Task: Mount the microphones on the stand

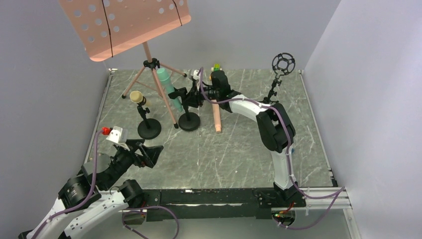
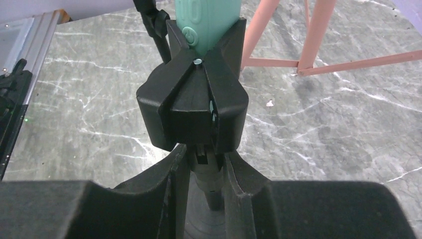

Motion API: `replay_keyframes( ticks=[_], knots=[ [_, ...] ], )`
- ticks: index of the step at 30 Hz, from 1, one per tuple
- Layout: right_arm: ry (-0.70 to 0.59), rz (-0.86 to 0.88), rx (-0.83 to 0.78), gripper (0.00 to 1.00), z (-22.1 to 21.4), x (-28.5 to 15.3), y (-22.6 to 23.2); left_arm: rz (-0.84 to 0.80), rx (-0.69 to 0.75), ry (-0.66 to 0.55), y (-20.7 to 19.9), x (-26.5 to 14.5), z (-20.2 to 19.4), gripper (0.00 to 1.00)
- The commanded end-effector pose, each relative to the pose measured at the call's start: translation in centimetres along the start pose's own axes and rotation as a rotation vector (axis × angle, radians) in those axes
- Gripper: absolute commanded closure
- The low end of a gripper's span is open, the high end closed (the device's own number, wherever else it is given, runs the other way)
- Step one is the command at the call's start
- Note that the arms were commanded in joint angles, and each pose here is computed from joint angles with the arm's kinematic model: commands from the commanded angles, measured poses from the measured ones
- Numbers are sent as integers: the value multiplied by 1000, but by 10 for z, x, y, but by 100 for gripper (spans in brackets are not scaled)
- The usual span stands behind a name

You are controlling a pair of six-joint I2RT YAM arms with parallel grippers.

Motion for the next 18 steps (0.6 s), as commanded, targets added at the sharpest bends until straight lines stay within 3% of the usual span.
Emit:
replay_keyframes(
  ticks=[1, 4, 12, 18],
  knots=[
    [-68, 38, -75, 94, 19, -6, 11, 10, -22, 6, 1, -1, -4, 1],
    [-55, 64, -89, 89, 7, -13, 21, 5, -19, 5, 0, 0, -5, 1],
    [-46, 62, -90, 63, -6, -24, 31, -8, -5, 26, -3, 5, -3, 1],
    [-39, 20, -99, 30, -7, -32, 33, -37, -22, 23, -5, 4, -4, 1]
  ],
)
Point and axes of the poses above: each gripper's point midway between its finger pads, its own x axis out along the fingers, its own y axis along the line the jaws close on, z = x × y, the point moved 9 cm from there along -x, back along the fingers, and after that the axes turned 12 degrees about x, right-handed, at the moved point
